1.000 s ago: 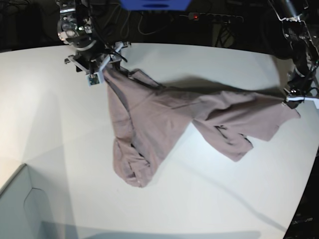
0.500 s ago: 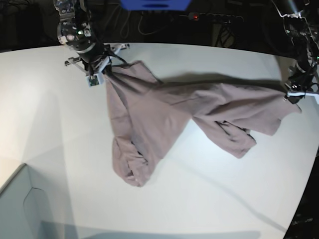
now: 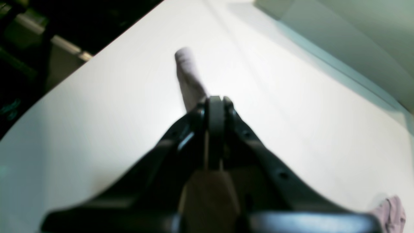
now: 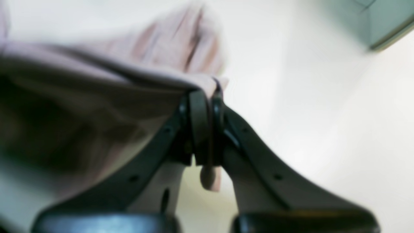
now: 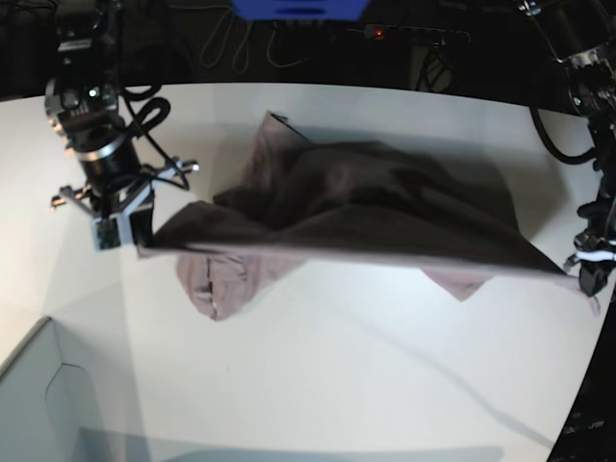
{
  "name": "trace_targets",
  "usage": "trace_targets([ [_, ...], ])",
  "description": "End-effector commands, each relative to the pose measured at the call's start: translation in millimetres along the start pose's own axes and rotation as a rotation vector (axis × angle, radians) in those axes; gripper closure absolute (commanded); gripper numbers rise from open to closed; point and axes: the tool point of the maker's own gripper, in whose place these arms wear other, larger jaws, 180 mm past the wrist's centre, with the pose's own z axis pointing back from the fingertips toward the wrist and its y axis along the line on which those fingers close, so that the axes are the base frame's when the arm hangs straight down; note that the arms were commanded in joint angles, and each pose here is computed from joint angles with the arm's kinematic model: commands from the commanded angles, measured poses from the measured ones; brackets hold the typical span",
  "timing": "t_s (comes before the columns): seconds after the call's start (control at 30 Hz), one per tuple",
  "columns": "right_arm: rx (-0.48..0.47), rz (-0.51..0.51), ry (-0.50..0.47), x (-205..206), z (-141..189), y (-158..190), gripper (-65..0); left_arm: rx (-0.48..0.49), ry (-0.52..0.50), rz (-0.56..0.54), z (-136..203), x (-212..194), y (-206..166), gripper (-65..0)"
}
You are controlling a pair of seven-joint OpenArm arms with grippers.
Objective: Layout the t-shirt on the table in an organized manner, then fold the t-shirt properly
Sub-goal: 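Lift the t-shirt with both grippers and shake it out in the air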
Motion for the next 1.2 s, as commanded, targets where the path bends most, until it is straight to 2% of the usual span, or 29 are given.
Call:
trace_targets([
  [0.0,-0.019,0.007,-0.068,20.5,-0.1,-6.4,0.0,-0.03,-0.078,-0.031,-4.6,30.3,-9.5,-0.1],
  [0.13,-0.039,0.022,-0.162,59.0,-11.9,-16.9,0.0,-0.102,-0.082,-0.04,-30.0,41.3,-39.0,-0.1],
  [0.23,-0.016,0.088,-0.236,93.5,-25.1,-23.7,0.0,-0.144,-0.09,-0.021,-52.3,53.0,-61.2,-0.1],
  [0.33,-0.031,0.1,-0.293,125.5,-42.2,-36.1,0.0,-0.191,-0.101,-0.013,-73.0,68.4,-85.5,-0.1],
  [0.53,-0.103,0.112,-0.373,200.6,-84.0,-87.1,0.0,-0.284,-0.165,-0.007,-106.9,124.2,-139.6,-0.1],
  [0.67,-0.158,0.125,-0.43,263.3,-95.9,-126.6,0.0,-0.345,-0.231,-0.014,-117.6,177.0,-177.7,-0.1],
  [0.9,-0.221,0.156,-0.56,380.0,-80.4,-167.5,0.0,-0.431,-0.331,-0.037,-117.8,258.9,-236.1,-0.1],
  [1.07,-0.275,0.126,-0.67,458.8,-43.5,-200.3,0.0,-0.488,-0.448,0.038,-110.5,326.3,-273.8,-0.1],
  [1.17,-0.292,0.124,-0.722,488.0,-22.5,-207.7,0.0,-0.504,-0.496,0.054,-101.7,354.5,-282.9,-0.1],
])
